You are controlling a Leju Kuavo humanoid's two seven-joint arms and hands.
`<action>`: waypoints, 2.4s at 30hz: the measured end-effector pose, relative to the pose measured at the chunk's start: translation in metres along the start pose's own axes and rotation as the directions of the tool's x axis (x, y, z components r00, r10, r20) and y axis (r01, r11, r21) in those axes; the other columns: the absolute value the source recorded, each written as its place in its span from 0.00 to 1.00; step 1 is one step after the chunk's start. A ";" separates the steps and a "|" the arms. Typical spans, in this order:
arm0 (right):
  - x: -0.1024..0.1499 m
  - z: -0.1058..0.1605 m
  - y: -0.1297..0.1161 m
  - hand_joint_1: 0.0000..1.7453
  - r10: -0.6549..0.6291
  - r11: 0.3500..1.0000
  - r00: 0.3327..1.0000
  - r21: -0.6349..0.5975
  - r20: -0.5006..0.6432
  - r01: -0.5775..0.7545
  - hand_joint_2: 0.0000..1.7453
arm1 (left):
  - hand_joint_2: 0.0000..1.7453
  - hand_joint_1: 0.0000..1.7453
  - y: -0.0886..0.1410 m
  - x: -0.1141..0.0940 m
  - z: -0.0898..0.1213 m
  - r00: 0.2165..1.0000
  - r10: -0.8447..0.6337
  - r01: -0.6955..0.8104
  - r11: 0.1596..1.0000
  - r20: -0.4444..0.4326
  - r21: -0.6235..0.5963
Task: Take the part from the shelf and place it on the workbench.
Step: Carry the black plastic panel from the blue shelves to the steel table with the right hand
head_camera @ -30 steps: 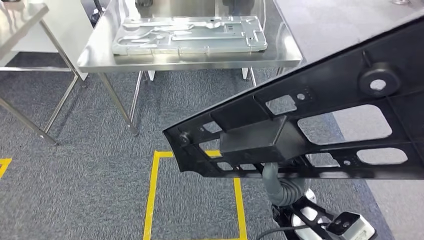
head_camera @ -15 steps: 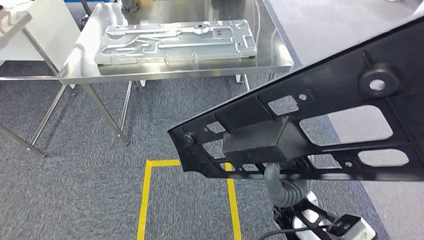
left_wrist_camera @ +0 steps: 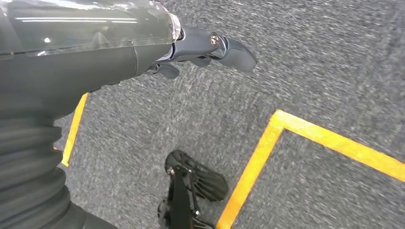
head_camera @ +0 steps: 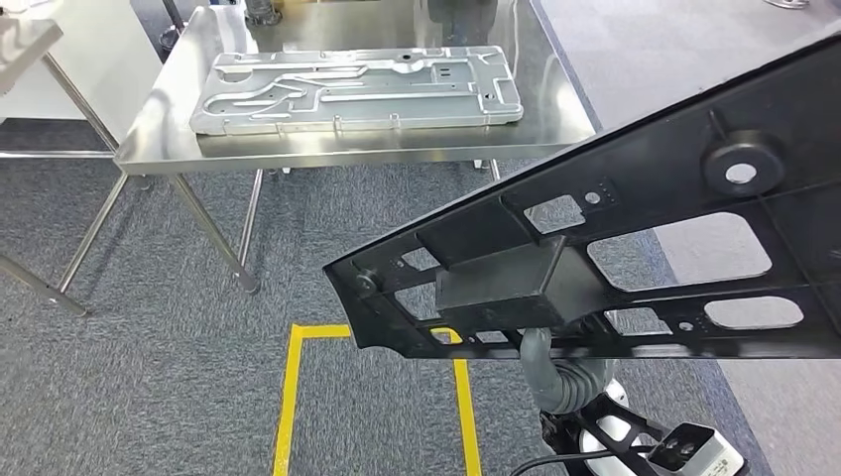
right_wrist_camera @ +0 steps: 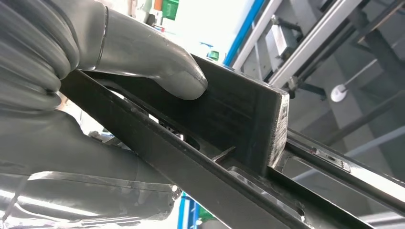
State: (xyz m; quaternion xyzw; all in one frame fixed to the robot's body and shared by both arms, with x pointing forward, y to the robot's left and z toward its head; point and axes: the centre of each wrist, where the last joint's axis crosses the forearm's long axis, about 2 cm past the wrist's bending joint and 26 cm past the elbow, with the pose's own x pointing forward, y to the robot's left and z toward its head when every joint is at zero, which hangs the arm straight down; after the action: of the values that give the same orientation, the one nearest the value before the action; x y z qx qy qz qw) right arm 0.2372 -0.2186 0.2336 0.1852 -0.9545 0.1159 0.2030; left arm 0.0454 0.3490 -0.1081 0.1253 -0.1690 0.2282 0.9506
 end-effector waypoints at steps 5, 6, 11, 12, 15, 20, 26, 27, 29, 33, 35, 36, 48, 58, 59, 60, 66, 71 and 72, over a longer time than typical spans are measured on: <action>0.000 -0.001 0.000 1.00 0.000 1.000 1.000 0.001 0.001 0.000 1.00 | 1.00 0.00 -0.001 0.002 0.000 1.000 0.002 -0.002 1.000 0.002 -0.001; 0.000 -0.001 0.000 1.00 0.000 1.000 1.000 0.001 0.002 0.000 1.00 | 1.00 0.00 -0.001 0.002 0.000 1.000 0.002 -0.002 1.000 0.003 -0.001; 0.000 -0.001 0.000 1.00 -0.007 1.000 1.000 0.008 0.002 0.007 1.00 | 1.00 0.00 -0.001 -0.001 0.000 1.000 0.004 -0.004 1.000 -0.005 0.003; 0.000 -0.001 0.000 1.00 -0.008 1.000 1.000 0.010 0.001 0.008 1.00 | 1.00 0.00 -0.001 -0.002 0.000 1.000 0.005 -0.005 1.000 -0.006 0.003; 0.000 -0.001 0.000 1.00 -0.010 1.000 1.000 0.013 0.002 0.010 1.00 | 1.00 0.00 0.000 -0.001 0.000 1.000 0.007 -0.007 1.000 -0.006 0.004; 0.000 -0.002 -0.001 1.00 -0.010 1.000 1.000 0.014 0.007 0.010 1.00 | 1.00 0.00 0.000 -0.001 0.000 1.000 0.007 -0.007 1.000 -0.005 0.004; -0.001 -0.003 -0.001 1.00 -0.007 1.000 1.000 0.013 0.008 0.007 1.00 | 1.00 0.00 -0.001 -0.002 0.001 1.000 0.006 -0.006 1.000 -0.006 0.002; -0.001 -0.002 -0.001 1.00 -0.007 1.000 1.000 0.013 0.007 0.007 1.00 | 1.00 0.00 -0.001 -0.002 0.001 1.000 0.005 -0.005 1.000 -0.006 0.002; -0.001 -0.002 -0.001 1.00 -0.007 1.000 1.000 0.013 0.007 0.006 1.00 | 1.00 0.00 -0.001 -0.002 0.001 1.000 0.005 -0.005 1.000 -0.007 0.001; -0.001 -0.003 -0.001 1.00 -0.007 1.000 1.000 0.014 0.008 0.007 1.00 | 1.00 0.00 -0.002 -0.001 0.001 1.000 0.005 -0.005 1.000 -0.006 0.001; -0.001 -0.003 -0.001 1.00 -0.007 1.000 1.000 0.015 0.009 0.007 1.00 | 1.00 0.00 -0.003 0.000 0.000 1.000 0.006 -0.006 1.000 -0.004 0.000; -0.001 -0.004 -0.002 1.00 -0.007 1.000 1.000 0.015 0.011 0.007 1.00 | 1.00 0.00 -0.003 0.001 0.000 1.000 0.006 -0.006 1.000 -0.003 0.000; -0.002 -0.008 -0.002 1.00 -0.027 0.999 0.999 0.027 0.025 0.026 1.00 | 1.00 0.00 -0.002 -0.002 0.001 1.000 0.013 -0.013 1.000 -0.011 0.009; -0.005 -0.011 -0.006 1.00 -0.032 0.999 0.999 0.023 0.031 0.032 1.00 | 1.00 0.00 -0.002 -0.003 0.001 1.000 0.023 -0.023 1.000 -0.013 0.012; -0.005 -0.012 -0.007 1.00 -0.031 0.999 0.999 0.020 0.031 0.031 1.00 | 1.00 0.00 -0.002 -0.003 0.001 1.000 0.023 -0.023 1.000 -0.014 0.011; -0.005 -0.012 -0.009 1.00 -0.030 0.999 0.999 0.017 0.032 0.029 1.00 | 1.00 0.00 -0.003 -0.004 0.001 1.000 0.024 -0.024 1.000 -0.015 0.008; -0.005 -0.012 -0.014 1.00 -0.015 1.000 0.999 0.007 0.034 0.015 1.00 | 1.00 0.00 -0.007 -0.004 0.002 1.000 0.026 -0.026 1.000 -0.015 -0.002; -0.003 -0.007 -0.012 1.00 -0.008 1.000 1.000 -0.001 0.021 0.008 1.00 | 1.00 0.00 -0.005 -0.004 0.002 1.000 0.024 -0.024 1.000 -0.015 -0.002; -0.002 -0.006 -0.011 1.00 -0.008 1.000 1.000 -0.002 0.017 0.008 1.00 | 1.00 0.00 -0.005 -0.005 0.002 1.000 0.023 -0.023 1.000 -0.017 -0.001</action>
State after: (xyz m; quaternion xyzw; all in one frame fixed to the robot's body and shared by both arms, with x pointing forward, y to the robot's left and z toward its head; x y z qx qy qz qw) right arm 0.2456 -0.2261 0.2392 0.1897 -0.9556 0.1123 0.1955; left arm 0.0428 0.3425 -0.1090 0.1208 -0.1627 0.2400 0.9494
